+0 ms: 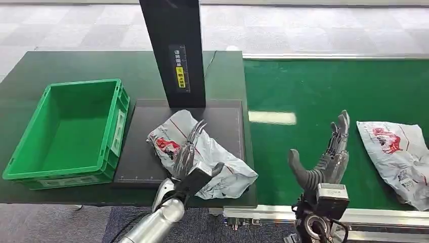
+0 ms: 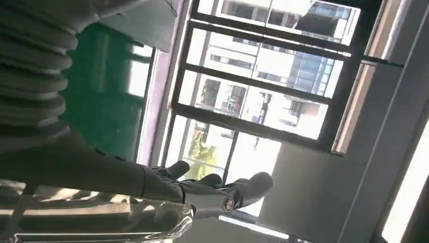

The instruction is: Moved the parcel from conveyor to table for the left to box.

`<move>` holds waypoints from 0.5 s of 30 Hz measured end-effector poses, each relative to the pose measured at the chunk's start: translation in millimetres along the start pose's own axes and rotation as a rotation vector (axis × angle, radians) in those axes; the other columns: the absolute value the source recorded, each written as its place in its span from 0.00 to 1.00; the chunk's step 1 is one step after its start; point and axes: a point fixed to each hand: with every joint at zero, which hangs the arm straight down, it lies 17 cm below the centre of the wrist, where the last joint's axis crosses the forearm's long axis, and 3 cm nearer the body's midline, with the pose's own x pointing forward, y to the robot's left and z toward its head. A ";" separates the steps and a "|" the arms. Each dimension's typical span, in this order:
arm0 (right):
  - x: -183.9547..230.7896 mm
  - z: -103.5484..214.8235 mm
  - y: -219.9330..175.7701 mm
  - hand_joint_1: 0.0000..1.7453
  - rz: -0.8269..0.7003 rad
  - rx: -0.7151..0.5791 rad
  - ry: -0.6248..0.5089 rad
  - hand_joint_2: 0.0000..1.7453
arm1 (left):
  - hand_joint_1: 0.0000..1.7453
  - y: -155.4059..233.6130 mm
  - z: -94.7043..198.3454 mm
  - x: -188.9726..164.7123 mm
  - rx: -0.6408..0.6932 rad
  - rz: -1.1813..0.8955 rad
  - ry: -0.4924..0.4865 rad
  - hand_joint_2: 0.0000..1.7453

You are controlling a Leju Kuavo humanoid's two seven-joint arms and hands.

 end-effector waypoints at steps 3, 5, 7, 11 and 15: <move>3.3 -1.1 -4.2 0.00 0.003 -0.020 -0.005 1.00 | 0.00 -8.6 3.1 -15.4 -0.043 -0.064 0.054 1.00; 4.6 -1.3 -5.3 0.00 0.002 -0.024 -0.007 1.00 | 0.00 -10.5 4.3 -21.4 -0.054 -0.079 0.073 1.00; 5.3 -1.0 -5.7 0.00 0.001 -0.025 -0.008 1.00 | 0.00 -11.5 4.8 -24.6 -0.060 -0.086 0.082 1.00; 6.8 -1.4 -6.5 0.00 0.000 -0.028 -0.010 1.00 | 0.00 -13.4 5.8 -28.1 -0.068 -0.090 0.092 1.00; 7.3 -1.3 -6.6 0.00 -0.001 -0.028 -0.011 1.00 | 0.00 -16.2 7.0 -32.2 -0.079 -0.104 0.108 1.00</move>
